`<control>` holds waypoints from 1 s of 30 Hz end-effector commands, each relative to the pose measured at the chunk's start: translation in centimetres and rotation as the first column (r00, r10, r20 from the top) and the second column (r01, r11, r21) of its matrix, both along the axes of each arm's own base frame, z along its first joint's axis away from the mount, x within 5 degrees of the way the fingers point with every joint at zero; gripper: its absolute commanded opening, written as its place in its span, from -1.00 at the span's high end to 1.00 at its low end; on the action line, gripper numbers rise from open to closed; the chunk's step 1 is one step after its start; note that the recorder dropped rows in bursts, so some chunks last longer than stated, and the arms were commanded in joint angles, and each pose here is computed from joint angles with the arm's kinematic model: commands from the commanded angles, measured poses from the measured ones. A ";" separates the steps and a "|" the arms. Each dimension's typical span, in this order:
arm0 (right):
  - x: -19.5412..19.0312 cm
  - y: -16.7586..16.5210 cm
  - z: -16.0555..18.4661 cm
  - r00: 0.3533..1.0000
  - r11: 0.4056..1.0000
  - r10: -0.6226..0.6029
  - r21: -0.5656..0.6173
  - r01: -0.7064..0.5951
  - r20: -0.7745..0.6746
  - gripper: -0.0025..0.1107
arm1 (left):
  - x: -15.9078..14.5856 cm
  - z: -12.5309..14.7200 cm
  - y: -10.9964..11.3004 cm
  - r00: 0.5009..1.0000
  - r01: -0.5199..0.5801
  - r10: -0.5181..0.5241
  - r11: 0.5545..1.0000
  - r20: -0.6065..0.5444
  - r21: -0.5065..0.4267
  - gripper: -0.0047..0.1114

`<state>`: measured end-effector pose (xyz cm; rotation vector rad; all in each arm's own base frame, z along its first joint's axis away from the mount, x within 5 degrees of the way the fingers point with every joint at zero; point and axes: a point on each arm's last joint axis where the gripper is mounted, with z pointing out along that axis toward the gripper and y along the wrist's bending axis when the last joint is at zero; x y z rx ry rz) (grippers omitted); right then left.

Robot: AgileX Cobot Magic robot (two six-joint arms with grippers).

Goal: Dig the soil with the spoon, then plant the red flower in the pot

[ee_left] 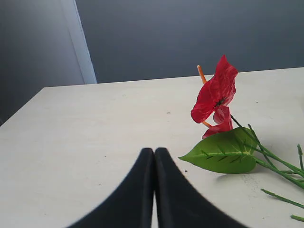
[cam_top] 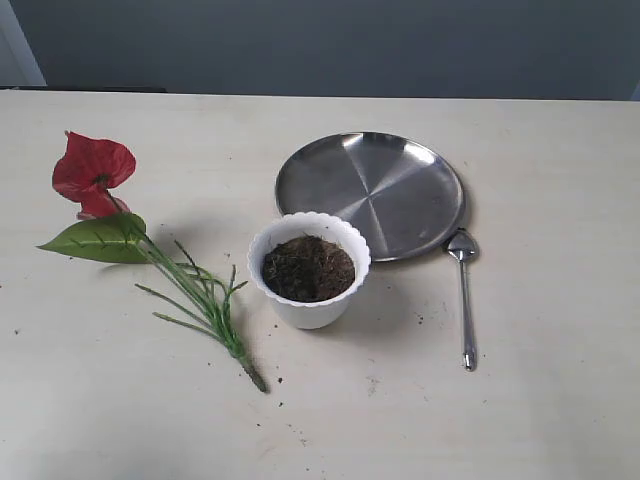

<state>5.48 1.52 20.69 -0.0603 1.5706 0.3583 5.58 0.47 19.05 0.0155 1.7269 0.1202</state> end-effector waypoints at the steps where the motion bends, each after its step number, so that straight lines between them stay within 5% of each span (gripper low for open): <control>1: -0.1 0.0 0.4 0.998 1.000 -0.003 0.006 0.002 0.056 0.64 | 0.0 0.2 -0.1 1.000 0.008 -0.008 1.000 0.012 -0.008 0.91; 9: -0.2 -0.5 2.0 0.986 0.964 -0.043 0.265 -0.002 0.162 0.64 | 0.0 0.2 -0.1 1.000 0.008 -0.008 1.000 0.012 -0.008 0.91; 13: -0.3 -1.4 2.8 0.983 0.771 -0.089 0.635 -0.034 0.162 0.64 | 0.0 0.2 -0.1 1.000 0.008 -0.008 1.000 0.012 -0.008 0.91; 18: -0.3 -1.4 2.9 0.982 0.763 -0.091 0.646 -0.038 0.166 0.64 | 0.0 0.2 -0.1 1.000 0.008 -0.008 1.000 0.012 -0.008 0.91; 23: -1.0 -2.5 4.5 0.919 0.721 -0.205 0.686 -0.091 0.337 0.64 | 0.0 0.2 -0.1 1.000 0.008 -0.008 1.000 0.012 -0.008 0.91; 26: -1.4 -2.9 5.4 0.901 0.625 -0.215 0.762 -0.169 0.376 0.64 | 0.0 0.2 -0.1 1.000 0.008 -0.008 1.000 0.012 -0.008 0.91; 27: -1.1 -2.4 6.4 0.919 0.647 -0.172 0.744 -0.166 0.355 0.64 | 0.0 0.2 -0.1 1.000 0.008 -0.008 1.000 0.012 -0.008 0.91; 30: -0.3 -0.6 10.8 0.940 0.846 -0.042 0.513 -0.147 0.338 0.72 | 0.0 0.2 -0.1 1.000 0.008 -0.008 1.000 0.012 -0.008 0.91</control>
